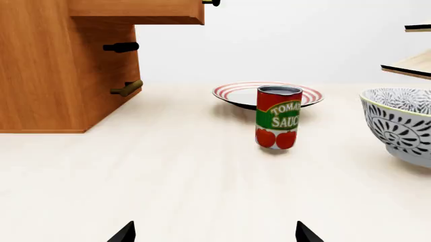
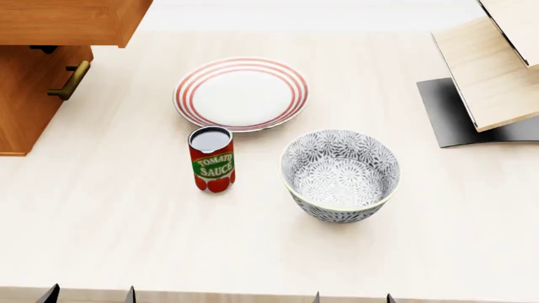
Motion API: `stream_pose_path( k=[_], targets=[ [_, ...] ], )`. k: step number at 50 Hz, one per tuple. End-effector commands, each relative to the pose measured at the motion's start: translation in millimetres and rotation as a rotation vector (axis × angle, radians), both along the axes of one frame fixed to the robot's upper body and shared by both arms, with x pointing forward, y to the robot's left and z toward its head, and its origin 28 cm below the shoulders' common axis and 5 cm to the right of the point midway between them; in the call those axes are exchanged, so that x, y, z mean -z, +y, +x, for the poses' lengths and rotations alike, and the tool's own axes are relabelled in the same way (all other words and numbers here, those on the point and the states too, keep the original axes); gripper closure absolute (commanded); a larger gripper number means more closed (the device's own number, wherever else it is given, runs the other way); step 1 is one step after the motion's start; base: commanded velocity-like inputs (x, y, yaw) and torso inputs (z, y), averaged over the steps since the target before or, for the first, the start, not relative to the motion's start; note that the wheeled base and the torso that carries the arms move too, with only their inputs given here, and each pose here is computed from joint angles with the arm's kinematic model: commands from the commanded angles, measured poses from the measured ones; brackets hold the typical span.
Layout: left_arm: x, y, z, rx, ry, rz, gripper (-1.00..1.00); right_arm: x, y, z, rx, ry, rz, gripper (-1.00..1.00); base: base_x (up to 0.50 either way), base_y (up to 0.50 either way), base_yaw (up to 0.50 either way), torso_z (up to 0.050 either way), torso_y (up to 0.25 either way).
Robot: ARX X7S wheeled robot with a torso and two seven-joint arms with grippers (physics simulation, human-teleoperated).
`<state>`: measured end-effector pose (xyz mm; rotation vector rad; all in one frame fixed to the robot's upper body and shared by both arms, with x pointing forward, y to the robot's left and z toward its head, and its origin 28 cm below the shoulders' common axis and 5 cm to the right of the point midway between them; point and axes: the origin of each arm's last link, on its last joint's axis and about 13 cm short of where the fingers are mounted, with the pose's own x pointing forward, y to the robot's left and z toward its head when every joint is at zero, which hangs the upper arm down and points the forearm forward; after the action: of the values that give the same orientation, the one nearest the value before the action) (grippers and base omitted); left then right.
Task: Close the top drawer of the cabinet.
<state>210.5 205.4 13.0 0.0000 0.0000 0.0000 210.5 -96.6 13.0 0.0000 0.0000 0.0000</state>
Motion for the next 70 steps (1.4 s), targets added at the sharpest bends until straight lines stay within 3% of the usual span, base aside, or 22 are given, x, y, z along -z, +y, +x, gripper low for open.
stream_pose_path(
  k=[1, 3, 7, 11, 17, 26, 30, 33, 34, 37, 47, 57, 70],
  targets=[
    [-2, -0.1, -1, 0.000, 0.000, 0.008, -1.00, -2, 0.7, -2, 0.000, 0.000, 0.000, -1.00, 0.00, 0.00, 0.00, 0.000, 0.000],
    [-4, -1.5, 4, -0.041, 0.003, 0.044, -1.00, -8, -0.3, 5, 0.015, -0.020, 0.009, -1.00, 0.00, 0.00, 0.00, 0.000, 0.000],
    [-6, -1.8, 11, -0.011, 0.055, 0.012, -1.00, -17, -3.8, 12, -0.015, -0.017, 0.065, -1.00, 0.00, 0.00, 0.00, 0.000, 0.000],
    [-8, -1.4, 11, -0.011, 0.035, 0.014, -1.00, -25, -7.3, 13, -0.016, -0.032, 0.059, -1.00, 0.00, 0.00, 0.00, 0.000, 0.000],
    [-54, -0.4, 13, -0.028, -0.093, 0.032, -1.00, -81, -11.3, 10, 0.045, -0.196, -0.027, -1.00, 0.00, 0.00, 0.00, 0.000, 0.000],
    [-101, 4.4, 15, -0.061, -0.231, -0.006, -1.00, -125, -8.7, 8, 0.076, -0.328, -0.090, -1.00, 0.00, 0.00, 0.00, 0.000, 0.000],
    [-113, 6.3, 8, -0.034, -0.289, -0.031, -1.00, -124, -3.6, 2, 0.035, -0.332, -0.096, -1.00, 0.00, 0.00, 0.00, 0.000, 0.000],
    [-115, 2.5, 8, -0.075, -0.321, 0.025, -1.00, -124, -2.2, 3, 0.040, -0.344, -0.105, -1.00, 0.00, 0.00, 0.00, 0.000, 0.000],
    [-114, -1.0, 10, -0.052, -0.294, 0.057, -1.00, -125, -1.6, 4, 0.035, -0.332, -0.103, -1.00, 0.00, 0.00, 0.00, 0.000, 0.000],
    [-110, -4.1, 11, 0.009, -0.257, 0.034, -1.00, -126, -2.3, 6, 0.051, -0.325, -0.096, -1.00, 0.00, 0.00, 0.00, 0.000, 0.000],
    [-109, -11.2, 13, 0.016, -0.267, 0.069, -1.00, -126, -4.0, 7, 0.023, -0.342, -0.100, -1.00, 0.04, 0.00, 0.00, 0.000, 0.000],
    [-103, -17.1, 12, 0.042, -0.274, 0.143, -1.00, -127, -3.4, 7, 0.006, -0.338, -0.084, -1.00, 0.50, 0.00, 0.00, 0.000, 0.000],
    [-98, -20.9, 10, 0.078, -0.274, 0.179, -1.00, -124, -3.6, 9, 0.003, -0.324, -0.083, -1.00, 0.50, 0.00, 0.00, 0.000, 0.000]
  ],
)
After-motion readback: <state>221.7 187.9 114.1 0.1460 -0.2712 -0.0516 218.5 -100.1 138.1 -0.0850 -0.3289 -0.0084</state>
